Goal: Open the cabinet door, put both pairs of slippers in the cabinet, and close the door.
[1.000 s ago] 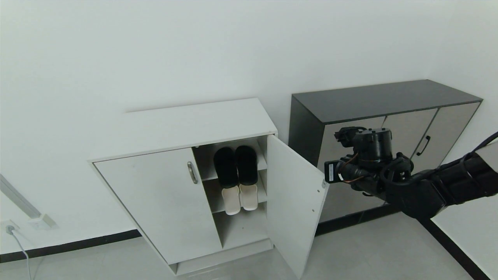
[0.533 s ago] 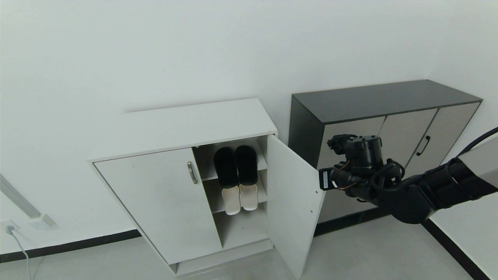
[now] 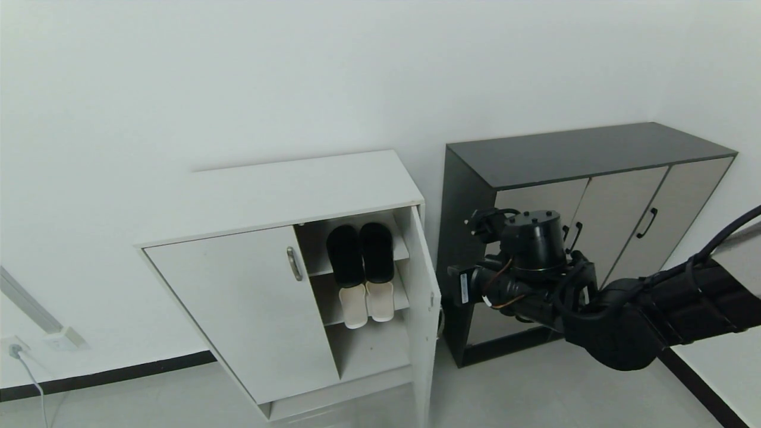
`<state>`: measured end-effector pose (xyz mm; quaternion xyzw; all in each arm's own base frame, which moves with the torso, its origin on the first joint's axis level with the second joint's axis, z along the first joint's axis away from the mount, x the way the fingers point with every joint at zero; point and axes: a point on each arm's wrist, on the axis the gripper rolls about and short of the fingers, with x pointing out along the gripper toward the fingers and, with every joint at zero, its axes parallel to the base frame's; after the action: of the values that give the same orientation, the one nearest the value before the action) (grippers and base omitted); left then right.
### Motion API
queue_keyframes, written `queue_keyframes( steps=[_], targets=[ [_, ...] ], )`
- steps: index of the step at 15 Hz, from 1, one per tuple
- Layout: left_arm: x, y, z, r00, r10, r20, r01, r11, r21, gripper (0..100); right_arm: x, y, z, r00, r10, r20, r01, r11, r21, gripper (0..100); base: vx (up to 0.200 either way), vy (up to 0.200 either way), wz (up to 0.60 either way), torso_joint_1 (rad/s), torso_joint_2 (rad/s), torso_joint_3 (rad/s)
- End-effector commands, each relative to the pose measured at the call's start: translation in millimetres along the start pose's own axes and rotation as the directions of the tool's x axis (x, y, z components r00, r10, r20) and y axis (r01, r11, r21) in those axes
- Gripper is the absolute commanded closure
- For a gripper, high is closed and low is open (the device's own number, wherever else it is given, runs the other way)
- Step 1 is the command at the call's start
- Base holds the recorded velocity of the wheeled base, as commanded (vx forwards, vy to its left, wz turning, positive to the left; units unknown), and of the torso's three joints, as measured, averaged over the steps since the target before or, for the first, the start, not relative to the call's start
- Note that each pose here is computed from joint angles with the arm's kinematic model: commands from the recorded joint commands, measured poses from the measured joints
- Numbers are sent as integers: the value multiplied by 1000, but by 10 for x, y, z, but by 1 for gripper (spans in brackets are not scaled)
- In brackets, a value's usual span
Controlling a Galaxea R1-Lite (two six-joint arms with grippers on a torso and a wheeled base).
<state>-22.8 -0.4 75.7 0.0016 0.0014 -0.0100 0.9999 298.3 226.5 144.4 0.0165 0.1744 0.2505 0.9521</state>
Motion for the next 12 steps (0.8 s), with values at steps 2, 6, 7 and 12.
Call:
queue_keyframes(
  steps=[2, 6, 7, 12],
  targets=[
    [0, 0, -1, 1000, 0, 0, 0, 1000, 0, 100, -88, 55, -5, 999, 27, 22, -26, 999, -39, 100, 0, 0, 0, 0, 0, 0],
    [0, 0, -1, 1000, 0, 0, 0, 1000, 0, 100, -135, 116, -18, 999, 48, 23, -47, 997, -55, 100, 0, 0, 0, 0, 0, 0],
    [0, 0, -1, 1000, 0, 0, 0, 1000, 0, 100, -135, 132, -23, 998, 53, 26, -52, 997, -56, 100, 0, 0, 0, 0, 0, 0],
    [0, 0, -1, 1000, 0, 0, 0, 1000, 1, 100, -149, 165, -53, 998, 64, 18, -62, 996, -60, 100, 0, 0, 480, 1, 4, 3]
  ],
)
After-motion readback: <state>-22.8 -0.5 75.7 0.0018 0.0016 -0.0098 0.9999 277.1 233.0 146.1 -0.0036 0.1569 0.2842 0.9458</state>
